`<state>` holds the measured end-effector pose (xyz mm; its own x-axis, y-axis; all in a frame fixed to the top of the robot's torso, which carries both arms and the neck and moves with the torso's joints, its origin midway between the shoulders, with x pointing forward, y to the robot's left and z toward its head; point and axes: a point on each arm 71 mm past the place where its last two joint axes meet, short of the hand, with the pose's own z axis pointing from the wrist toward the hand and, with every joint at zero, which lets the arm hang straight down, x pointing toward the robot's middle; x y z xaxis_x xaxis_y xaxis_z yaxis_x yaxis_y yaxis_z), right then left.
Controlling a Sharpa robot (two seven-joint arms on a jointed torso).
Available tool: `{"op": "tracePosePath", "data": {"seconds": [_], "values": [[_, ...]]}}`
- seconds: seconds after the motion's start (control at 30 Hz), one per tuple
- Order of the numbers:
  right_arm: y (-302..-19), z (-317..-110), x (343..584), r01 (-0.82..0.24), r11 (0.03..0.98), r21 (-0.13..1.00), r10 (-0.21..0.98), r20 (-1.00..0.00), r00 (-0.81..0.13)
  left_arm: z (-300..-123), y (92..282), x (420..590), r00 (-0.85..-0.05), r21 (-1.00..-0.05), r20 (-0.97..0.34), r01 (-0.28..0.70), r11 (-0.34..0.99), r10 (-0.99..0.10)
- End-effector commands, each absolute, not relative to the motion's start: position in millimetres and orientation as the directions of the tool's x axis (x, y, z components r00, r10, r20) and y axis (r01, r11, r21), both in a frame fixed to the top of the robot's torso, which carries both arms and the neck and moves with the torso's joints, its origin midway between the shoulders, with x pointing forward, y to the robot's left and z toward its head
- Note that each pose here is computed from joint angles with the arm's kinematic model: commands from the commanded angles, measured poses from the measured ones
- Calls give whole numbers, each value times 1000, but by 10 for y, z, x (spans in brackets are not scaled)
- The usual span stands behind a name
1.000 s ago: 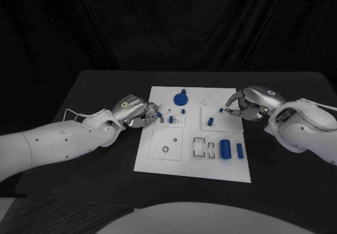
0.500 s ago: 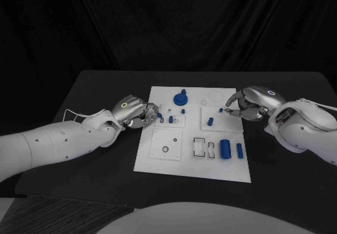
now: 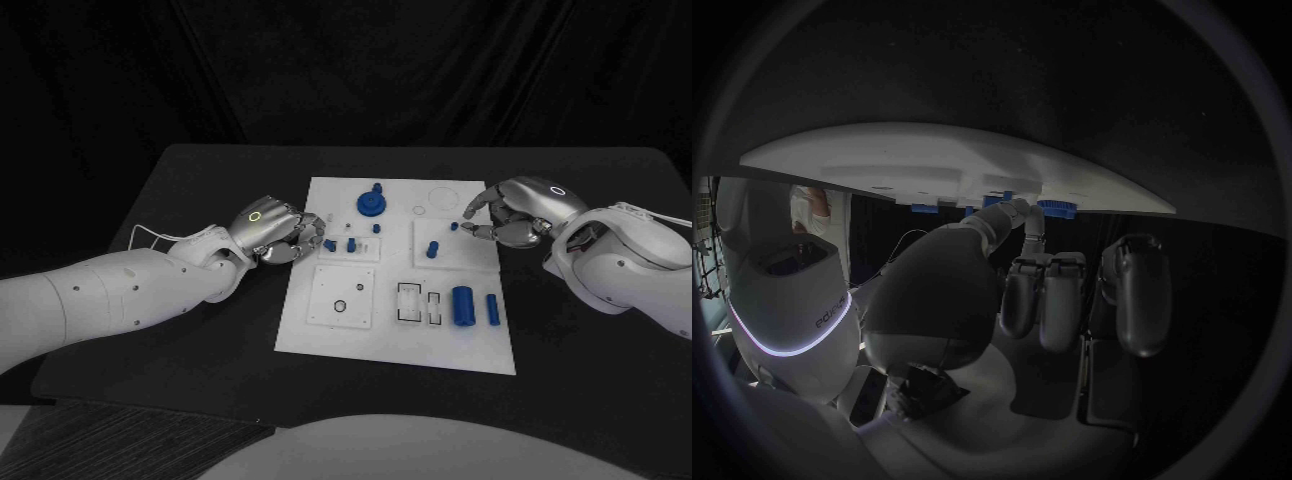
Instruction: Assemble the parts on the task board
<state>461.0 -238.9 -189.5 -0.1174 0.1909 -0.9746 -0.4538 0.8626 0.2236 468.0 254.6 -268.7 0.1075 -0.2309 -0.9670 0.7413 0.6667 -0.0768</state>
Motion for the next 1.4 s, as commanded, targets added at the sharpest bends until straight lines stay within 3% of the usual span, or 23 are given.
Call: {"op": "tracePosePath", "data": {"seconds": [0.03,0.63,0.9,1.07,1.17,1.27,1.4], "values": [[-2388,-1894,4601,-456,861,226,198,-974,-108,-2701,2533,4669,95,-79,-969,753,654,-227],[-2392,-1894,4600,-455,861,226,198,-974,-108,-2705,2575,4671,104,-73,-969,746,662,-223],[-2420,-1886,4589,-451,863,226,202,-974,-103,-2621,2669,4594,169,-47,-953,738,673,-252],[-2435,-1874,4578,-450,863,228,207,-974,-96,-2445,2737,4601,185,-43,-948,730,682,-258],[-2443,-1863,4568,-451,863,229,213,-973,-89,-2214,2764,4677,169,-41,-955,736,676,-242],[-2440,-1857,4565,-451,862,230,215,-973,-86,-1992,2754,4754,139,-6,-976,748,663,-166],[-2422,-1855,4564,-453,861,232,217,-972,-86,-1727,2647,4851,110,115,-993,776,621,47]]}}
